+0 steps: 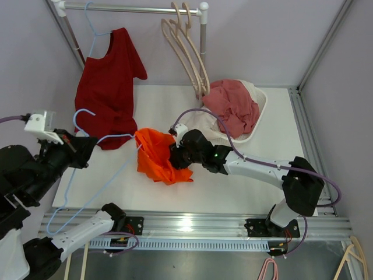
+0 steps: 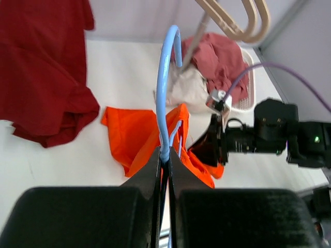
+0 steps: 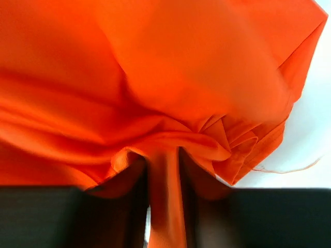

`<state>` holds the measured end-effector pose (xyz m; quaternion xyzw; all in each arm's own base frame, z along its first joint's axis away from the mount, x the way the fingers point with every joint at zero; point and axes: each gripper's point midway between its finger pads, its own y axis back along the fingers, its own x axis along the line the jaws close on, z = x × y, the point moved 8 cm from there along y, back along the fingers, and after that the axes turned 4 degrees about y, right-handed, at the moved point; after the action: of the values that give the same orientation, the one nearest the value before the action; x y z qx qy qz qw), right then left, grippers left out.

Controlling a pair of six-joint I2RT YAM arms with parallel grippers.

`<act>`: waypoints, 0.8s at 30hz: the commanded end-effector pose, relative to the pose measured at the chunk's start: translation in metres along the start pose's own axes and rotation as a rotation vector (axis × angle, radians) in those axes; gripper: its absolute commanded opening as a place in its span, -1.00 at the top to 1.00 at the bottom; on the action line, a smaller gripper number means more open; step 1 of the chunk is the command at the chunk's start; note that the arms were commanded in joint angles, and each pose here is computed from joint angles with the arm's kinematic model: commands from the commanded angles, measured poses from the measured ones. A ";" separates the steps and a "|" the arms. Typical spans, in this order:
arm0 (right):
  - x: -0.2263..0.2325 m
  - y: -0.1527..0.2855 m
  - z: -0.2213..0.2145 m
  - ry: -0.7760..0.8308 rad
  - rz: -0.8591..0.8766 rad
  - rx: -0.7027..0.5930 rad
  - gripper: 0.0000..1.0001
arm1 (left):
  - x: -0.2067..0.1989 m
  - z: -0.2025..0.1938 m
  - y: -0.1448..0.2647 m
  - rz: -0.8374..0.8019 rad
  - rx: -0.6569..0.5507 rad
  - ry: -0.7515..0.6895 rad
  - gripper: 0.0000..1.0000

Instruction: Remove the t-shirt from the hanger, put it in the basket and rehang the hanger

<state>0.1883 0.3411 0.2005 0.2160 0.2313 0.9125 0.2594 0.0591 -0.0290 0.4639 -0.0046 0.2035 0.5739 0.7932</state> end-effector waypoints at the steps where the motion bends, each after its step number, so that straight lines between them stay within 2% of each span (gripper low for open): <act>1: -0.011 -0.015 -0.002 -0.054 -0.028 0.003 0.33 | 0.010 0.026 0.019 0.067 -0.226 0.067 0.99; 2: -0.013 -0.018 -0.001 -0.066 -0.033 0.008 0.08 | 0.012 0.027 0.020 0.081 -0.230 0.060 0.99; 3: -0.017 -0.025 -0.005 -0.089 -0.042 0.030 -0.73 | 0.014 0.028 0.019 0.109 -0.224 0.049 0.99; 4: -0.018 -0.028 -0.007 -0.094 -0.042 0.042 -0.98 | 0.013 0.031 0.016 0.124 -0.203 0.030 0.99; 12: -0.007 -0.041 0.002 -0.075 0.047 0.016 -0.99 | 0.009 0.013 -0.027 0.189 -0.069 -0.033 0.99; 20: 0.005 -0.085 0.007 -0.039 0.068 0.040 -0.99 | 0.008 -0.014 -0.074 0.244 0.056 -0.070 0.99; 23: 0.015 -0.097 0.007 -0.018 0.102 0.035 -0.99 | 0.009 -0.026 -0.086 0.259 0.098 -0.075 0.99; 24: 0.021 -0.100 0.011 -0.004 0.131 -0.002 -0.99 | 0.009 -0.031 -0.091 0.264 0.114 -0.079 0.99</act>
<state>0.2171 0.4101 0.1508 0.2513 0.2528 0.9052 0.2315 0.1277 -0.0544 0.4116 0.1088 0.2057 0.6588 0.7154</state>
